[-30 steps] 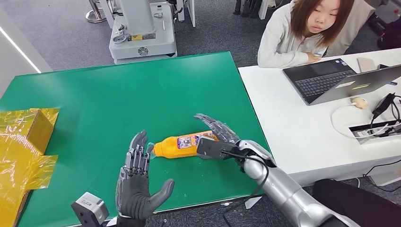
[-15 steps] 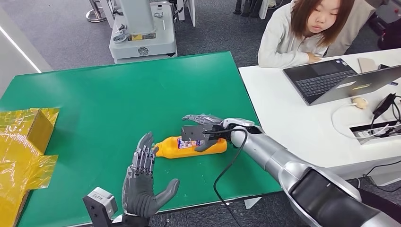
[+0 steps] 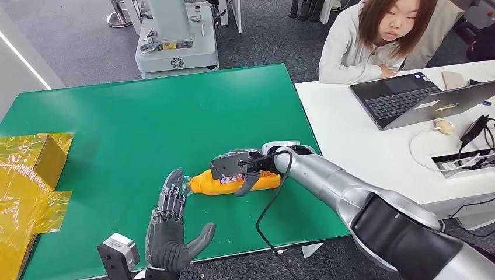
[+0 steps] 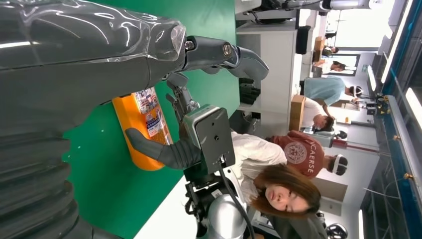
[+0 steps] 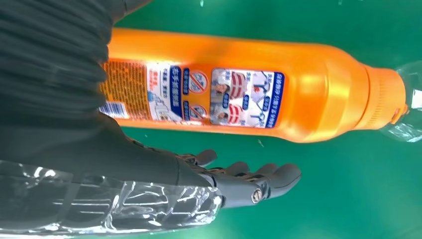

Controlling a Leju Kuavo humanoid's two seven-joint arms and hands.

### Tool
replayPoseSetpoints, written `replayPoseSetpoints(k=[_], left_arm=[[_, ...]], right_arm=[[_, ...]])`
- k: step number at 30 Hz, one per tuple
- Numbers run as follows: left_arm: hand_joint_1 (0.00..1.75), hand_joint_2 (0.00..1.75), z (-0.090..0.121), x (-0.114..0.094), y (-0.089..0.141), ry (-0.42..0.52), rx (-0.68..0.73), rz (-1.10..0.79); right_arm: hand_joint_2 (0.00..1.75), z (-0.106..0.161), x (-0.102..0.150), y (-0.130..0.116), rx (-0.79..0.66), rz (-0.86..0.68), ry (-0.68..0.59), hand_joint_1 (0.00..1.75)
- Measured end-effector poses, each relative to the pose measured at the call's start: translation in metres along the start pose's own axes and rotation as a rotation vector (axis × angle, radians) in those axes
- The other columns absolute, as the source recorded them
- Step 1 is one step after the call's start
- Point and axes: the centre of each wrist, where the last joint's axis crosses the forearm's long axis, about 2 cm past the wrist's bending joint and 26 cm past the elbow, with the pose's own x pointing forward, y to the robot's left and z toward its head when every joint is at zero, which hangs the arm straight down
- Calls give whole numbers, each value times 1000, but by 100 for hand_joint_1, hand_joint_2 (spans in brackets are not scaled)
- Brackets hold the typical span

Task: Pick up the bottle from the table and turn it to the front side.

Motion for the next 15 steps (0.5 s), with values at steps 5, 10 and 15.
replayPoseSetpoints(k=[5,10,15], left_arm=[[0,175,-1,2,2,6,0,1],[0,175,-2,3,2,6,-1,5],[0,175,-2,3,2,8,-2,1]], right_arm=[[175,-1,3,-4,19,54,36,0],[175,-2,3,-4,26,127,86,0],[175,-2,0,-3,34,198,142,0]])
